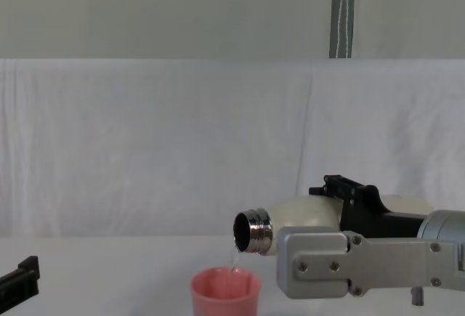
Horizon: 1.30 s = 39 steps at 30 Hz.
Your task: Grasp the thermos with one hand and pour water into the cup lid.
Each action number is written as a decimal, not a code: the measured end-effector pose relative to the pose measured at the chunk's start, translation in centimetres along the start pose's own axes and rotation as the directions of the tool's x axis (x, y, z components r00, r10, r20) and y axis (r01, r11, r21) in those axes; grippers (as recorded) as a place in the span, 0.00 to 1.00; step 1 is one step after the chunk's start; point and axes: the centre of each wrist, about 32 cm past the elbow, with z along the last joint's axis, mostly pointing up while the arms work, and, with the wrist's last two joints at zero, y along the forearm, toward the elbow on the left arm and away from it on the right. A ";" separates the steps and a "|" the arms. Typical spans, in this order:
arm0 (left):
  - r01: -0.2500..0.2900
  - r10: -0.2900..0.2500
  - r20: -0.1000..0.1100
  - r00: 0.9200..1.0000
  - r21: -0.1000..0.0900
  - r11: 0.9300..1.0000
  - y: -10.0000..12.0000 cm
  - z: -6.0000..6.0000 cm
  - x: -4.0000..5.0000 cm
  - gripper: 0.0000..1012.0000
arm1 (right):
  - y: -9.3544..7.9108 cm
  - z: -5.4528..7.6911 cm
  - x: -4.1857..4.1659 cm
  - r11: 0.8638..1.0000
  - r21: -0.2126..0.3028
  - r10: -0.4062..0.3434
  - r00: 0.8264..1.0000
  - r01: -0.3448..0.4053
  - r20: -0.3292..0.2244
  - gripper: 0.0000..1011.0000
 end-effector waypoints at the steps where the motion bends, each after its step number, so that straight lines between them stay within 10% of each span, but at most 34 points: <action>1: 0.000 0.000 0.000 1.000 0.000 1.000 0.0 0.0 0.00 0.99 | 0.0 0.0 0.00 1.000 0.000 0.000 1.000 0.000 0.000 0.94; 39: 0.000 0.000 0.000 1.000 0.000 1.000 0.0 0.0 0.00 0.99 | 0.0 0.1 0.62 1.000 -0.005 -0.006 1.000 0.006 0.021 0.94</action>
